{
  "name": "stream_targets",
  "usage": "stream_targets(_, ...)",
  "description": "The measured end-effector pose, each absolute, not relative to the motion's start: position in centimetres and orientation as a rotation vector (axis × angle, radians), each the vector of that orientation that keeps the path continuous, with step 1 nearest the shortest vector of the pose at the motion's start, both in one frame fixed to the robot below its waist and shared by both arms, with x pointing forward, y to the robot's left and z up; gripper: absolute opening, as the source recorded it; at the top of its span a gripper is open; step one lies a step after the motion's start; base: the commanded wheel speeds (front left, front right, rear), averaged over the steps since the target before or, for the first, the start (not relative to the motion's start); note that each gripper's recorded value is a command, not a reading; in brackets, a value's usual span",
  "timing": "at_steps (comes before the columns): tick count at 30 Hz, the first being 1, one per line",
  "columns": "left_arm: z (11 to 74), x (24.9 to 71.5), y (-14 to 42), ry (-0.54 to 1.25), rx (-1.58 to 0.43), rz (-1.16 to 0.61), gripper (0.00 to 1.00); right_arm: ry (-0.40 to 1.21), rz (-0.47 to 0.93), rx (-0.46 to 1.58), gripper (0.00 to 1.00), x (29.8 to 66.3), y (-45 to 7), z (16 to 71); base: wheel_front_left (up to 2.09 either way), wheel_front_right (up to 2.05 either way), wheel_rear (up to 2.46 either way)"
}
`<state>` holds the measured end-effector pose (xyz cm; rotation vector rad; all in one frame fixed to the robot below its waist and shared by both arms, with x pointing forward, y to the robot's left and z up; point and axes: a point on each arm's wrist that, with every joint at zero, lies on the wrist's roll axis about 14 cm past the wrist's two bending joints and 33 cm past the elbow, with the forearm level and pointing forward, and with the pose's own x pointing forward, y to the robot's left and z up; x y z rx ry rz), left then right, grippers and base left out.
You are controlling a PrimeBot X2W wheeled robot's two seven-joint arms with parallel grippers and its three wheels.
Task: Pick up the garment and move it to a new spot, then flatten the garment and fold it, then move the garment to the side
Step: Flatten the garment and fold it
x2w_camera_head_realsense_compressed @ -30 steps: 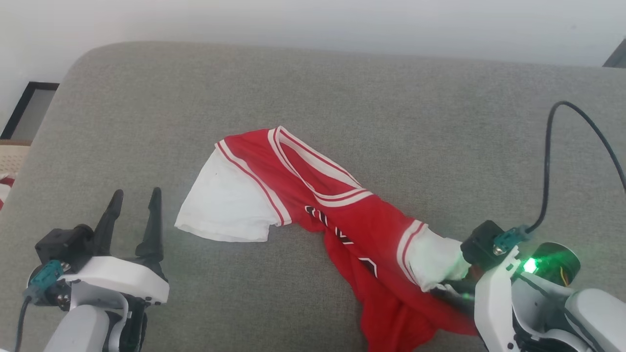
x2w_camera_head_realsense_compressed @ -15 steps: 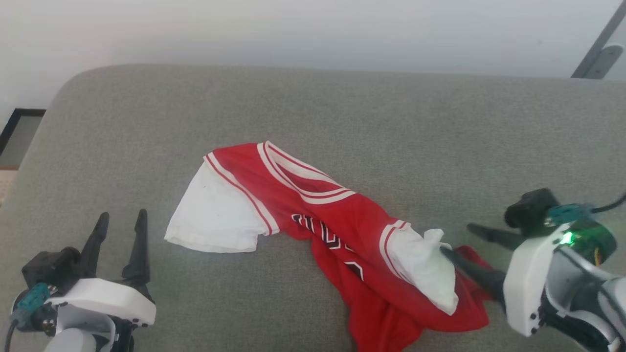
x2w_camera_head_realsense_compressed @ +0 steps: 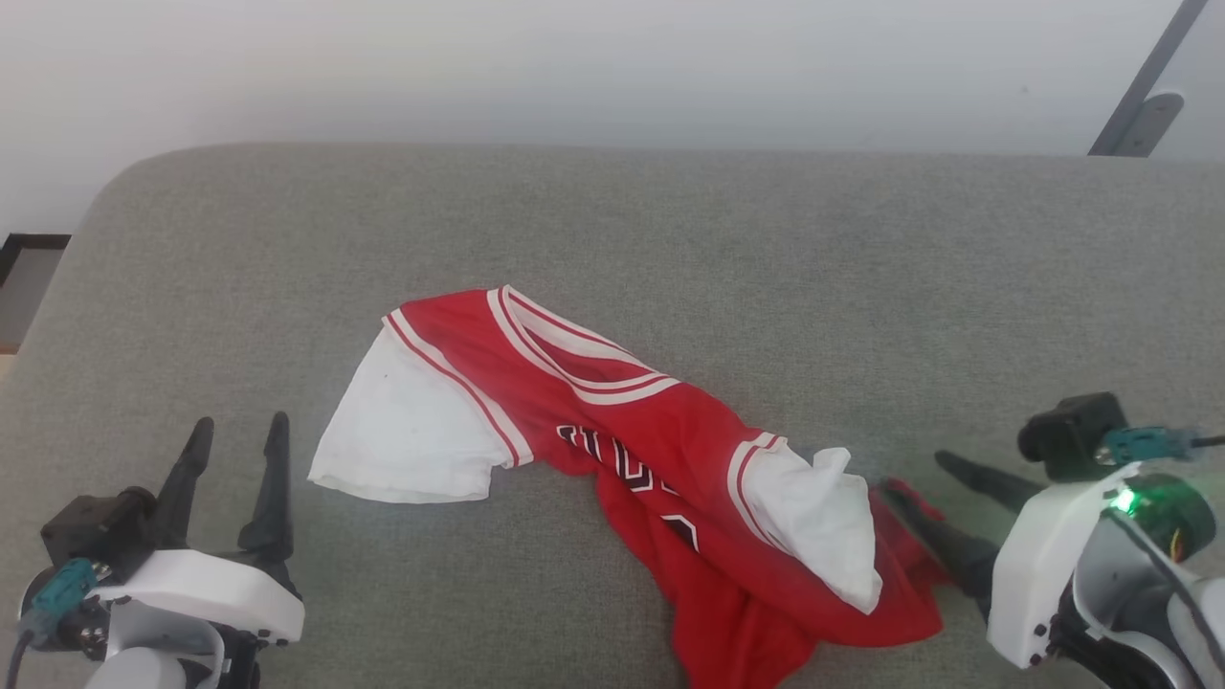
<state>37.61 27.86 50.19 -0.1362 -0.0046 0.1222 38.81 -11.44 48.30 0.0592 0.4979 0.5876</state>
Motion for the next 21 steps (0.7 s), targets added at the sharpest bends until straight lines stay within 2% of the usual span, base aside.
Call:
stream_targets(6, 49.6, 37.6, 27.8, 0.017, -0.135, 0.122, 1.0, 0.646, 0.619, 0.081, 1.0, 37.7, -10.4, 45.5, 0.0, 0.0, 0.0)
stream_targets(19, 48.3, 37.9, 28.6, 0.055, -0.138, 0.153, 1.0, 0.845, 0.682, 0.028, 1.0, 39.2, -8.1, 41.9, 0.0, 0.0, 0.0)
stream_targets(20, 48.2, 37.8, 28.6, 0.057, -0.138, 0.155, 1.0, 0.856, 0.684, 0.024, 0.5, 39.3, -8.0, 41.7, 0.0, 0.0, 0.0)
stream_targets(21, 48.2, 37.9, 28.7, 0.057, -0.138, 0.159, 1.0, 0.865, 0.689, 0.024, 0.36, 39.4, -7.8, 41.5, 0.0, 0.0, 0.0)
